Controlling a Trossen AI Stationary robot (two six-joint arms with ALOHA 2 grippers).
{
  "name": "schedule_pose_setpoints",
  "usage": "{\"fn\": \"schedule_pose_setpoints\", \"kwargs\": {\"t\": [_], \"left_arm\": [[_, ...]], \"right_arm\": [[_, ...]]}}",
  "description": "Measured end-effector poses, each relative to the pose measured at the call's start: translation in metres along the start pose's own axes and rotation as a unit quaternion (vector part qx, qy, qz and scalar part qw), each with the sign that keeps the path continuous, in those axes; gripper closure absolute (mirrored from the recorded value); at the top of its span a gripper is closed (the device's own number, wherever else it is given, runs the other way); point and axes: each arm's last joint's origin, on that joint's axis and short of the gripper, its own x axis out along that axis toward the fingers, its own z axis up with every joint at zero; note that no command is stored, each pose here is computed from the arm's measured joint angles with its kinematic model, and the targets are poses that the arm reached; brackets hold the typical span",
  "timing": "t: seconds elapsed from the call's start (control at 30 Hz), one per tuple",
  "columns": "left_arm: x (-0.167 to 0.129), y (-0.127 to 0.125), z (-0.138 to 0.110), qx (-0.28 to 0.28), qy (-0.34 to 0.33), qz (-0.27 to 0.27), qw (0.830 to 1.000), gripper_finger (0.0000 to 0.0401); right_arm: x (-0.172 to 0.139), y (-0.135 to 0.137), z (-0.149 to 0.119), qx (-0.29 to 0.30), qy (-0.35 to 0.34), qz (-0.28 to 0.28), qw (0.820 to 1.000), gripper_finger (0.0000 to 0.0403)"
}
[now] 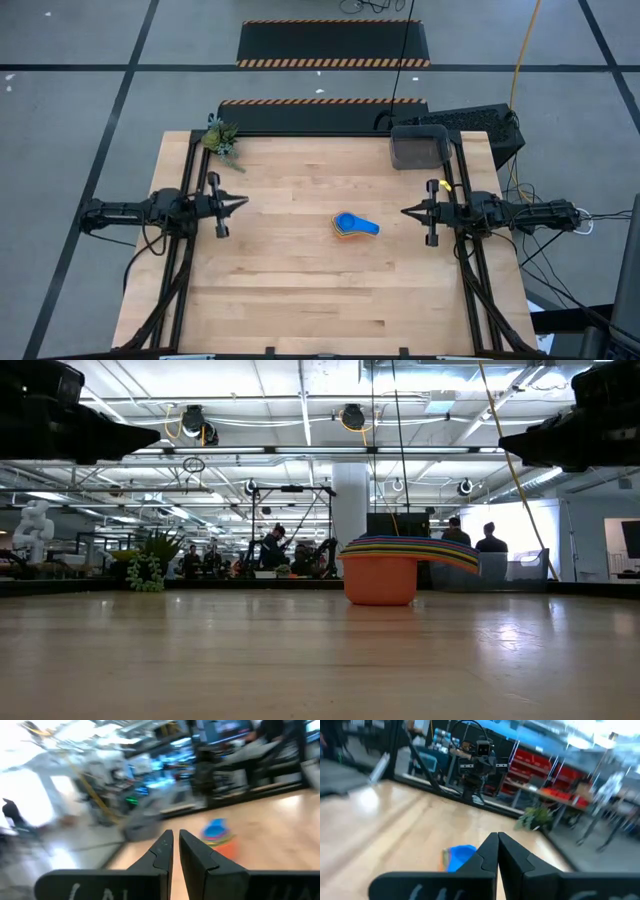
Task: Nest measuring cups in basket
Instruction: Put the stack of measuring cups into the black bin
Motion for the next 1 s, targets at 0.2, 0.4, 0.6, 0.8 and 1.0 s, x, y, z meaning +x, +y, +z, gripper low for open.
{"fn": "schedule_pose_setpoints", "kwargs": {"t": [0.2,0.4,0.6,0.8,1.0], "left_arm": [[0.0,0.002,0.003,0.023,-0.012,0.023,0.999,0.0366],[0.0,0.003,0.005,-0.007,-0.021,0.026,0.999,0.0366],[0.0,0.003,0.005,-0.013,-0.023,0.026,0.999,0.0366],[0.0,0.002,0.003,-0.031,-0.011,0.022,0.999,0.0366],[0.0,-0.001,-0.005,-0.073,0.03,0.008,0.997,0.0366]], "right_arm": [[0.0,-0.001,0.002,-0.081,-0.012,-0.006,0.997,0.0403],[0.0,-0.001,0.004,-0.083,-0.022,-0.011,0.996,0.0403],[0.0,-0.002,0.005,-0.092,-0.02,-0.023,0.995,0.0403],[0.0,-0.002,0.005,-0.066,-0.021,-0.022,0.997,0.0403],[0.0,-0.002,0.005,-0.02,-0.022,-0.021,0.999,0.0403]]}}
